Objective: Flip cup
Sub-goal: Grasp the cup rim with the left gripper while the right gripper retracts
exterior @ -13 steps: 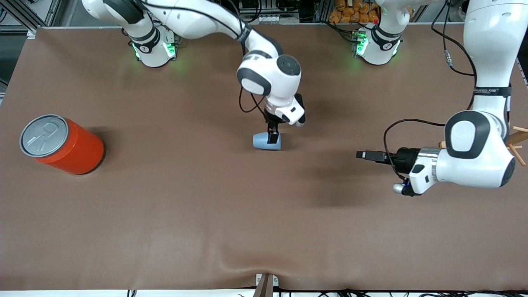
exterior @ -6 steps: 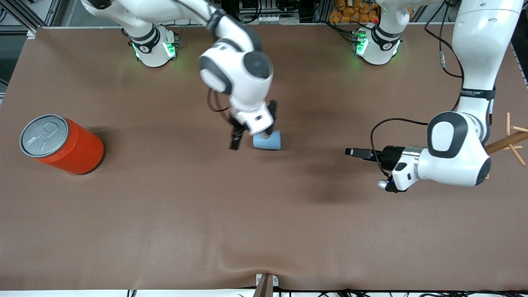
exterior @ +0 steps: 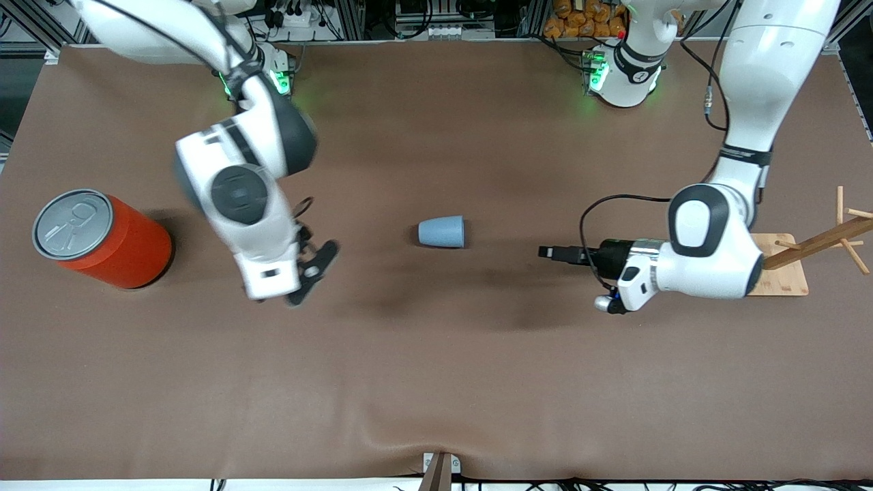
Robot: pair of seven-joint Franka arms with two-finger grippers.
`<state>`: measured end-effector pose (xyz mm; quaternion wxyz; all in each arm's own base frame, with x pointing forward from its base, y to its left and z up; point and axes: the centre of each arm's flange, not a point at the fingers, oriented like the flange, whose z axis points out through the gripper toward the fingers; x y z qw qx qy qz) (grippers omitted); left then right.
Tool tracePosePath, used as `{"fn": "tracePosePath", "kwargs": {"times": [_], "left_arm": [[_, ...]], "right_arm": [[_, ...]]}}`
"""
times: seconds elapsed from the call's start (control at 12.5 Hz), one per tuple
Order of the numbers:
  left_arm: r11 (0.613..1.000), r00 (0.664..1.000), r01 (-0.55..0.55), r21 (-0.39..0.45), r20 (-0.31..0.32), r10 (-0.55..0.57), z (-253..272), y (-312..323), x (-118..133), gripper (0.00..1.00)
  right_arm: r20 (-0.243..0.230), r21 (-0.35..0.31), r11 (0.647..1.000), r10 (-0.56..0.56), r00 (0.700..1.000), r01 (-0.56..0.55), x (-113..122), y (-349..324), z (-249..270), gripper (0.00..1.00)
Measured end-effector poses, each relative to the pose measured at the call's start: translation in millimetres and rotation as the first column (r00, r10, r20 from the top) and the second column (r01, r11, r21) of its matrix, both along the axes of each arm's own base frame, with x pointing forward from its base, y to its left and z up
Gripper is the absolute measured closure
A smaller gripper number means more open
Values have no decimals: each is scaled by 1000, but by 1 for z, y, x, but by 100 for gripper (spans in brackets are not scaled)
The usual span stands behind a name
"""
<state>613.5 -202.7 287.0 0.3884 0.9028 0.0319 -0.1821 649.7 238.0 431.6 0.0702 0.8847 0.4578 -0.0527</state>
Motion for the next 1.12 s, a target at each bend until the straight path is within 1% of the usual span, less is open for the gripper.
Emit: {"fn": "tracePosePath", "kwargs": {"times": [0.08,0.24,0.4,0.48,0.56,0.64,0.72,0.8,0.88,0.96,1.04,1.12], "left_arm": [[1000,1000,-27,1,4,27,-11,-17,-8,0],[995,995,-95,5,12,95,-37,-59,-33,0],[992,992,-123,24,15,123,-57,-96,-64,0],[992,992,-124,32,12,124,-64,-109,-76,0],[991,992,-128,41,14,128,-69,-118,-85,0],[988,990,-142,53,24,141,-74,-127,-94,0],[985,987,-161,61,34,159,-77,-135,-101,0],[983,984,-174,65,41,171,-79,-143,-107,0],[982,984,-175,68,44,172,-80,-148,-111,0],[983,985,-171,71,44,168,-82,-151,-115,0],[983,986,-166,74,41,164,-83,-153,-117,0],[983,986,-164,78,42,161,-86,-155,-120,0]], "right_arm": [[6,27,998,-61,998,61,12,-23,8,0],[15,80,983,-167,986,165,30,-65,24,0],[45,92,969,-233,971,228,38,-101,45,0],[67,95,963,-260,963,253,37,-114,62,0],[73,92,948,-312,947,306,31,-123,79,0],[65,96,914,-402,913,395,23,-131,96,0],[68,112,862,-503,862,494,16,-136,111,0],[74,128,794,-605,793,594,9,-140,125,0],[70,146,713,-699,711,686,3,-142,135,0],[63,160,618,-785,617,770,-3,-145,141,0],[58,167,515,-856,513,841,-8,-149,145,0],[57,169,427,-904,424,888,-13,-154,148,0]]}}
